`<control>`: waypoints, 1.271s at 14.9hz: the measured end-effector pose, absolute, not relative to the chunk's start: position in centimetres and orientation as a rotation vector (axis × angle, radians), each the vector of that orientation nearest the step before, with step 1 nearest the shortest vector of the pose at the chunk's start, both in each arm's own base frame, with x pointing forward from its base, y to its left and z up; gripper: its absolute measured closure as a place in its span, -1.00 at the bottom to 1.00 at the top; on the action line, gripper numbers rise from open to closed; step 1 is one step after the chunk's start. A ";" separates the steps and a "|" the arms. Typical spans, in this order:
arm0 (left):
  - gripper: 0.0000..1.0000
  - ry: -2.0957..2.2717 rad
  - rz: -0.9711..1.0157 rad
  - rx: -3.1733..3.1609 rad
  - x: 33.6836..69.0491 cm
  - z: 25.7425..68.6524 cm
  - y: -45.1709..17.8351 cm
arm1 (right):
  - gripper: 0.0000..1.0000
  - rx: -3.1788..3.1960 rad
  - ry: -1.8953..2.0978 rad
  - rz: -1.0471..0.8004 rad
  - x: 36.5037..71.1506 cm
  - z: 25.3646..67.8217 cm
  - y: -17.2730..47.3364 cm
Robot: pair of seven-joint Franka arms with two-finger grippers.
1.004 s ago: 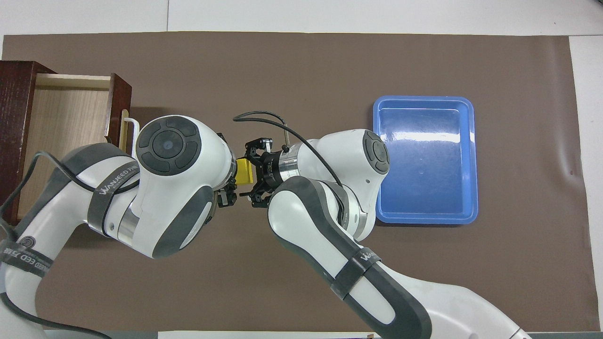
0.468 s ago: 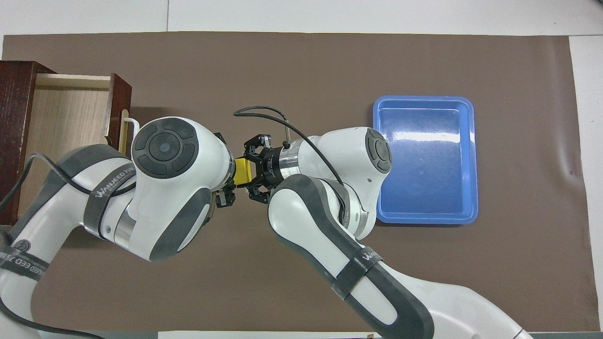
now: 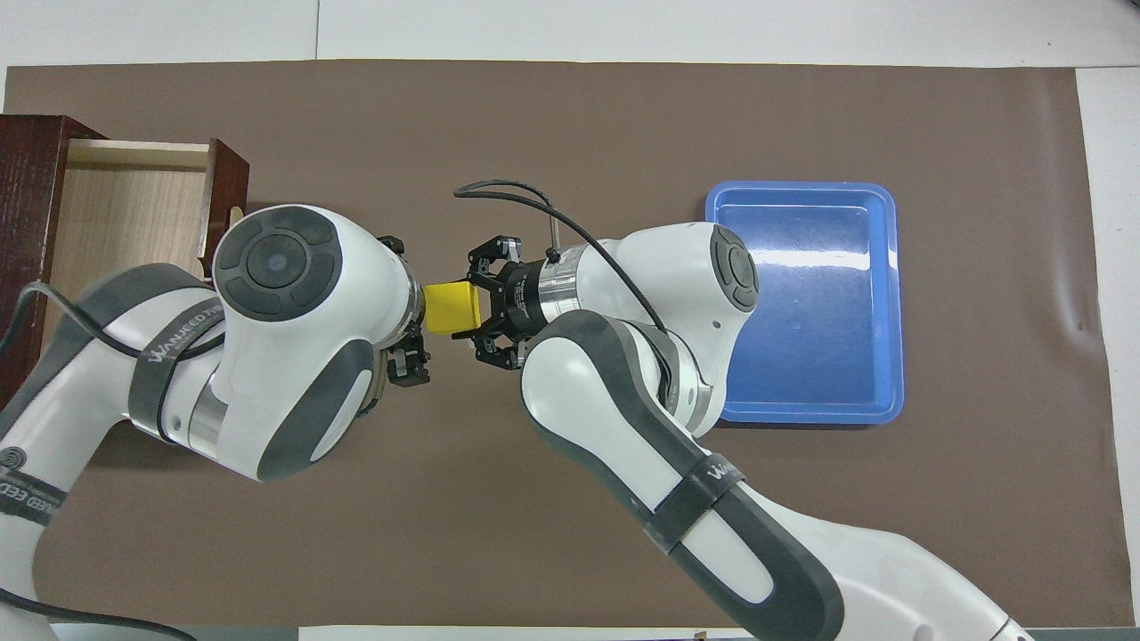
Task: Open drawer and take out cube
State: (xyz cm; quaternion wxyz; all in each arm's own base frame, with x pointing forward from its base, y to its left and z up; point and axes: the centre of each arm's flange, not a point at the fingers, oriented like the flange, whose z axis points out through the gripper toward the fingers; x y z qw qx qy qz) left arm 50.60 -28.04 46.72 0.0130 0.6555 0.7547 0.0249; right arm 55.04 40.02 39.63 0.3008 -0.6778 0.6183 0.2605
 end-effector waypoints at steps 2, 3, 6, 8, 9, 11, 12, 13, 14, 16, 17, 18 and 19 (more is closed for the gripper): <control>-1.00 2.359 0.084 2.029 51.8 47.0 -25.8 | -0.11 -1.789 1.653 0.701 55.7 39.7 39.0; -1.00 2.359 0.086 2.033 52.5 47.0 -24.3 | -0.11 -1.775 1.670 0.708 56.5 39.7 37.8; -1.00 2.336 0.156 2.103 55.0 46.7 -17.7 | -0.11 -1.689 1.758 0.738 60.8 40.0 29.3; -1.00 2.312 0.170 2.165 56.2 46.3 -12.7 | -0.11 -1.642 1.810 0.741 63.0 40.2 22.5; -1.00 2.308 0.170 2.186 56.5 46.0 -10.7 | -0.11 -1.631 1.819 0.733 63.8 40.1 19.5; -1.00 2.281 0.166 2.214 56.9 45.6 -8.3 | -0.11 -1.631 1.817 0.723 64.6 39.6 14.9; -1.00 2.257 0.169 2.229 57.0 45.6 -8.0 | -0.11 -1.641 1.815 0.723 64.6 39.1 13.2; -1.00 2.241 0.171 2.244 57.0 45.6 -7.8 | -0.11 -1.650 1.811 0.723 64.5 38.3 11.7; -1.00 2.223 0.179 2.264 57.1 45.6 -7.6 | -0.11 -1.662 1.807 0.721 64.2 37.4 10.3; -1.00 2.189 0.219 2.314 57.4 45.7 -5.9 | -0.11 -1.725 1.788 0.719 63.3 35.1 8.1; -1.00 2.174 0.239 2.337 57.6 45.8 -4.3 | -0.11 -1.758 1.781 0.716 62.7 33.8 7.2; -1.00 2.169 0.255 2.351 57.7 45.9 -2.4 | -0.11 -1.781 1.773 0.714 62.1 32.7 6.2; -1.00 2.171 0.265 2.356 57.9 45.9 -0.4 | -0.11 -1.799 1.769 0.712 61.7 31.8 5.2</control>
